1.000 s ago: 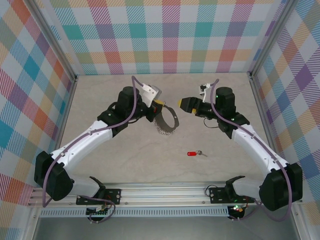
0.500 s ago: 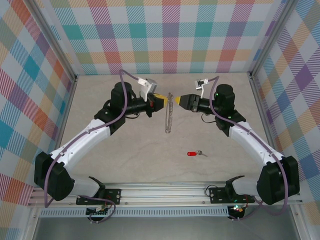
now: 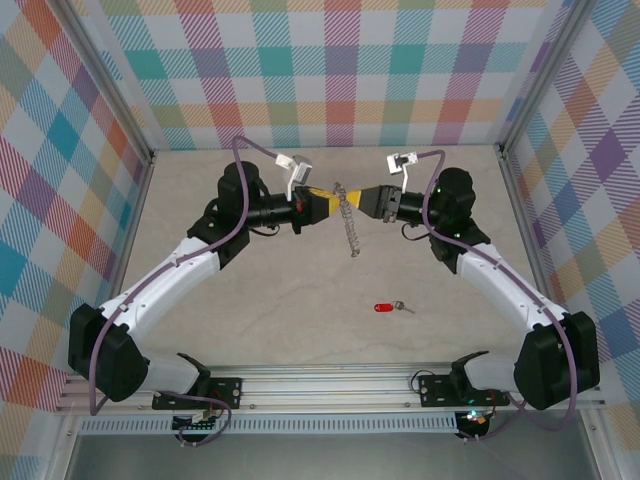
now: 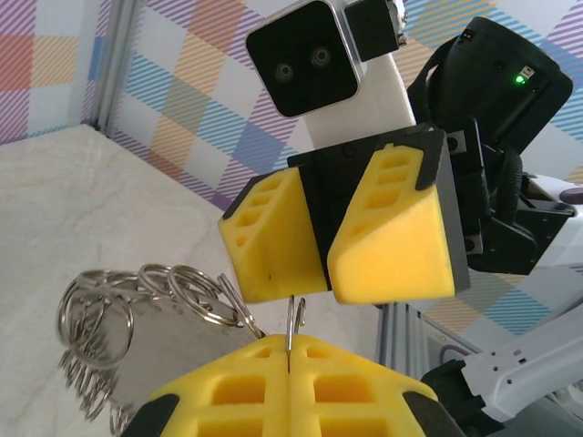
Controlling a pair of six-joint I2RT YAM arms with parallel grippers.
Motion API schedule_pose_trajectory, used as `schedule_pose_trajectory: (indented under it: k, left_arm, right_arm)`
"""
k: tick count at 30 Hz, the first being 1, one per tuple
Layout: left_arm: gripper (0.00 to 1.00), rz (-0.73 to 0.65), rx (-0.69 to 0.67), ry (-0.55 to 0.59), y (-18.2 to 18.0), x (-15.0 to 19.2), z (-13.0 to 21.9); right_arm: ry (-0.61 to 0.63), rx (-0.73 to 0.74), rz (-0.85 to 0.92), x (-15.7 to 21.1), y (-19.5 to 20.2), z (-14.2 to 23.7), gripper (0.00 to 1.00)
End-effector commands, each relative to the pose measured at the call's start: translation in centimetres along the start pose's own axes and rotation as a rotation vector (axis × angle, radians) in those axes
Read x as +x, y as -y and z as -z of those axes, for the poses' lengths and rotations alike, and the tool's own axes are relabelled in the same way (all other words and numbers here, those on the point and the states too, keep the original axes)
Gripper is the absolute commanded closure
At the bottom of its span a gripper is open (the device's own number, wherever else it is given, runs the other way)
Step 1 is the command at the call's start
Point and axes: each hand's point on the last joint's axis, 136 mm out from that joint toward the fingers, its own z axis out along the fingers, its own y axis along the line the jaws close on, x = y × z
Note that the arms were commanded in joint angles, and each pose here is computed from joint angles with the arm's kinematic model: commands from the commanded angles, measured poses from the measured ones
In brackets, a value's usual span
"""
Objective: Put the keys on the keyring
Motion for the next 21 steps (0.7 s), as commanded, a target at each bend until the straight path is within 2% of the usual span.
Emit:
schedule_pose_trajectory:
  k: [1,9,21]
  left_arm:
    - [1.0,-0.074,0.082,0.085,2.9,-3.8,1.2]
    - [1.0,-0.068,0.098,0.076,3.3,-3.9,1.2]
    - [1.0,-0.056,0.116,0.04,3.4,-3.1,1.2]
  right_arm:
    - [-0.004,-0.07,0.072,-0.6,-2.9,-0.1,0.62]
    - [-0.006,-0.084,0.078,-0.6,-3.6,-0.4,0.7]
    - [0.008,-0.088,0.097,-1.1,-4.4,-0.3,0.68]
